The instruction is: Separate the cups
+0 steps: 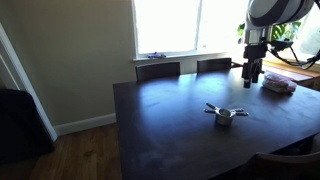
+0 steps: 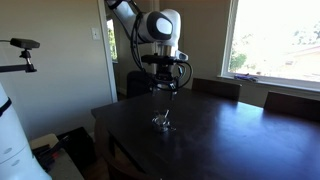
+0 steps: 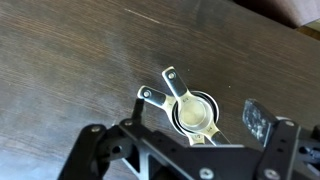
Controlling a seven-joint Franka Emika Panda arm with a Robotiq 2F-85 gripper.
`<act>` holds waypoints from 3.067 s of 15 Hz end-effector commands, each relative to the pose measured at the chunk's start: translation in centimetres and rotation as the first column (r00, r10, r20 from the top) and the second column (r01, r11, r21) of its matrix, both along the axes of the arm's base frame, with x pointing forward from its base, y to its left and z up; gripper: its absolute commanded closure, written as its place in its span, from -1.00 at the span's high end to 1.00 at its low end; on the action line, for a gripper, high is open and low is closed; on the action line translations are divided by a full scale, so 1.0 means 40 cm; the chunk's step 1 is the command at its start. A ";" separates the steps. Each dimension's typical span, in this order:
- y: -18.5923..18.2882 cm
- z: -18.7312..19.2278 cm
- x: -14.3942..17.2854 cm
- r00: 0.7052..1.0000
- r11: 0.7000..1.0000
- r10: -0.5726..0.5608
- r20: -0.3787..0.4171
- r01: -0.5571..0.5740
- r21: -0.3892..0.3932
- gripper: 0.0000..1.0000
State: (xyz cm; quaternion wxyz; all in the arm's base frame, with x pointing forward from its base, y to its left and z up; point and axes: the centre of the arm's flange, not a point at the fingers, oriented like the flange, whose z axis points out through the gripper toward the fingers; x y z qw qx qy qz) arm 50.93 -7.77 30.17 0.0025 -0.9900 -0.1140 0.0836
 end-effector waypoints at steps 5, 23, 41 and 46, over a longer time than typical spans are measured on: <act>0.014 -0.155 -0.029 0.990 0.985 0.138 0.025 -0.134 -0.110 1.00; 0.097 -0.365 -0.032 0.948 0.936 0.308 -0.073 -0.316 -0.152 1.00; 0.132 -0.381 0.005 0.940 0.935 0.323 -0.104 -0.334 -0.114 -0.45; 0.138 -0.356 -0.008 0.937 0.934 0.334 -0.102 -0.344 -0.096 -0.87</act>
